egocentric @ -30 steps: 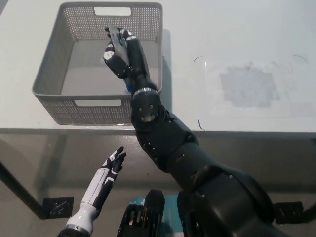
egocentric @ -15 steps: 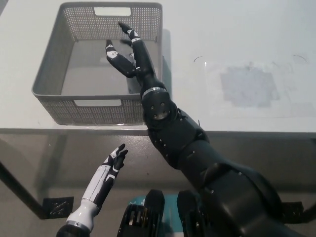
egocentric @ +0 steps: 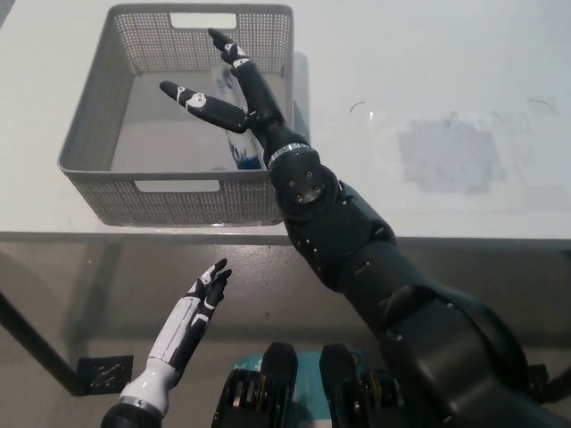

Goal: Use the right hand to pick up a shampoo and place it into a container on the left side

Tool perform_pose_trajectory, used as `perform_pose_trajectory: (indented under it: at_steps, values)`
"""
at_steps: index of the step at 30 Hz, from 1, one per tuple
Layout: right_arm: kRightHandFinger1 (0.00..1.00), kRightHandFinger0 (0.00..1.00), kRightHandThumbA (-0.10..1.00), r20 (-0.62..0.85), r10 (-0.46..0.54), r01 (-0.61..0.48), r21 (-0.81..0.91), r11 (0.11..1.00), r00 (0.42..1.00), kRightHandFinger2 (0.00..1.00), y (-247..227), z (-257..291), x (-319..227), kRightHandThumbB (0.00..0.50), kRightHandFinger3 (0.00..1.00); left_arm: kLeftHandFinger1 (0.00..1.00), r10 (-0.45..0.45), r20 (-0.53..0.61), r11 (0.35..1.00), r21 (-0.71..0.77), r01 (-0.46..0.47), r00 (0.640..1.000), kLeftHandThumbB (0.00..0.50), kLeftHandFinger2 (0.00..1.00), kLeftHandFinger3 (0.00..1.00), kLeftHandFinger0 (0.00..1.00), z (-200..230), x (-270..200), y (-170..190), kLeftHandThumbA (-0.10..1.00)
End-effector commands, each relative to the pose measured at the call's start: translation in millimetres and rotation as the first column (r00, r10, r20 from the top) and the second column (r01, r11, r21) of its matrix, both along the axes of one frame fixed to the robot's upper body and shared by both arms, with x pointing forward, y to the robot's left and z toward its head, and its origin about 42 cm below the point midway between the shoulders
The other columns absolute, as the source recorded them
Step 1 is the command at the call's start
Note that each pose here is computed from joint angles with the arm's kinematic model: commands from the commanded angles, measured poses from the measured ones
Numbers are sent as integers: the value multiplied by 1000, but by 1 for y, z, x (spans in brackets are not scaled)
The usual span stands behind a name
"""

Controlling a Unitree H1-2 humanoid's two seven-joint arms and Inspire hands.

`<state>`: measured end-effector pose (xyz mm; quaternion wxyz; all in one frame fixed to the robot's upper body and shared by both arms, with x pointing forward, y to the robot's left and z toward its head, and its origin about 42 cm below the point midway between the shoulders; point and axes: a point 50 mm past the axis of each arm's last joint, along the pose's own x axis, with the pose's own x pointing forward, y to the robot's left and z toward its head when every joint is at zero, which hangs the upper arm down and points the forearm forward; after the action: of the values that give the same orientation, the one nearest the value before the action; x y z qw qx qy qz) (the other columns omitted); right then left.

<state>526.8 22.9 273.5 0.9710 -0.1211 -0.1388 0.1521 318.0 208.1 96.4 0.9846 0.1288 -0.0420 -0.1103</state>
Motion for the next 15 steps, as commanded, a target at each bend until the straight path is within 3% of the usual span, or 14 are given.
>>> perform_pose_trajectory:
  at_steps: [1,8,15]
  values:
    - [1000,1000,1000,196,44,-51,29,998,980,1000,-1,64,8,471,1000,1000,-25,58,1000,5,24,998,129,1000,1000,1000,13,9,-1,1000]
    - [1000,1000,1000,346,18,-75,151,986,938,1000,-35,113,0,441,1000,1000,-33,65,999,14,32,997,135,1000,1000,1000,12,11,1,1000]
    - [1000,1000,1000,527,-83,-51,235,971,846,1000,-97,167,-43,440,1000,1000,-35,56,999,-2,35,998,154,1000,1000,1000,13,13,1,1000]
